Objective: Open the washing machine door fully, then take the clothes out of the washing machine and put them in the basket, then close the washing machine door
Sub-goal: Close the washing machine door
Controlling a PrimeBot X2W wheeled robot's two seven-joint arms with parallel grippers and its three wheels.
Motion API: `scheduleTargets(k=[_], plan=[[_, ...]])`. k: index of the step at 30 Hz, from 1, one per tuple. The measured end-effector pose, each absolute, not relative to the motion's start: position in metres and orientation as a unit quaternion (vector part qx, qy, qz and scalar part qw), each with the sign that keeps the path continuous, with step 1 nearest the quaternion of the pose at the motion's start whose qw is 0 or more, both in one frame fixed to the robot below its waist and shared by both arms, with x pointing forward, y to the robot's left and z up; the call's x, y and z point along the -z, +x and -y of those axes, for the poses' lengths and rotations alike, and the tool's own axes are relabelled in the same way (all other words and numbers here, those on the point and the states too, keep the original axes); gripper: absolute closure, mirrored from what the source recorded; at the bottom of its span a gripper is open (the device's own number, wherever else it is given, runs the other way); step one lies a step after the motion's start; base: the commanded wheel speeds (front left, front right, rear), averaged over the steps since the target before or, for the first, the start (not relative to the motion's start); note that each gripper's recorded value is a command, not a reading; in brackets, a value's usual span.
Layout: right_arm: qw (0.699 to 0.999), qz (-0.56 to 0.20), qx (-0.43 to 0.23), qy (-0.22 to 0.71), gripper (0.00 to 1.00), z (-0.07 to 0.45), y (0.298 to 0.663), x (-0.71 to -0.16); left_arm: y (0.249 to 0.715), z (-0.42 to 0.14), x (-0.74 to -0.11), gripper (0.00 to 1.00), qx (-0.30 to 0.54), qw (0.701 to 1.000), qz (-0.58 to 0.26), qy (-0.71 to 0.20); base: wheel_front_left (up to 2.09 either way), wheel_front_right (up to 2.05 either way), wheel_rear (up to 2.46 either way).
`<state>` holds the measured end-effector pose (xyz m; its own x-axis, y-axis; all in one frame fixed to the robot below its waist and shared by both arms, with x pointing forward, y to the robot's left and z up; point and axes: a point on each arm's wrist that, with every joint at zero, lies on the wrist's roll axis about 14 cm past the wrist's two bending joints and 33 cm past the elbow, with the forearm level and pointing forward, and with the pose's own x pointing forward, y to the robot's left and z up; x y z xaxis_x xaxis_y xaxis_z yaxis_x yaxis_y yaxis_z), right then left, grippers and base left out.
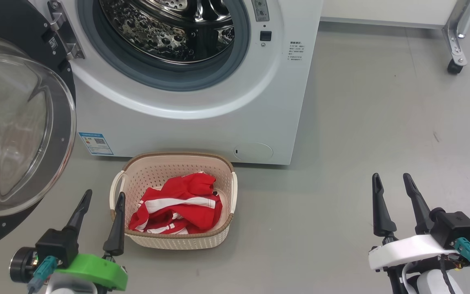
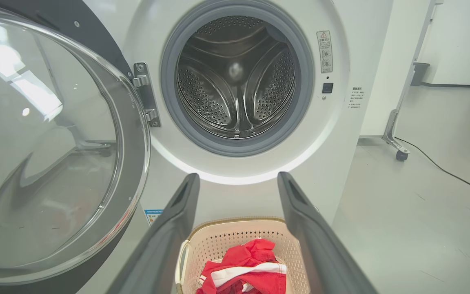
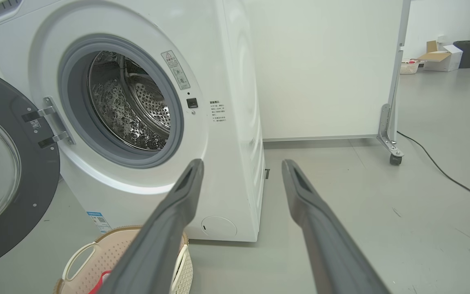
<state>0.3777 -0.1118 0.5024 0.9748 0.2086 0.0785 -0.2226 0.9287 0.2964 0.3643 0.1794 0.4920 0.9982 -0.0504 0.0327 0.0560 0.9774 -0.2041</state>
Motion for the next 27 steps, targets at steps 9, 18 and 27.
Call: scheduleTargets(k=[9, 18, 27], plan=[[0.982, 0.024, -0.111, 0.153, 0.0, 0.1114, 0.3771, -0.5037, 0.3634, -0.1788, -0.4933, 0.0, 0.026, 0.994, 0.016, -0.104, 0.0, 0.0, 0.0], [0.982, 0.026, -0.112, 0.153, 0.0, 0.1107, 0.377, -0.5045, 0.3627, -0.179, -0.494, 0.0, 0.026, 0.994, 0.017, -0.103, 0.0, 0.0, 0.0], [0.98, 0.023, -0.124, 0.154, 0.0, 0.1018, 0.3798, -0.5039, 0.3557, -0.1822, -0.4936, 0.0, 0.018, 0.994, 0.017, -0.104, 0.0, 0.0, 0.0]])
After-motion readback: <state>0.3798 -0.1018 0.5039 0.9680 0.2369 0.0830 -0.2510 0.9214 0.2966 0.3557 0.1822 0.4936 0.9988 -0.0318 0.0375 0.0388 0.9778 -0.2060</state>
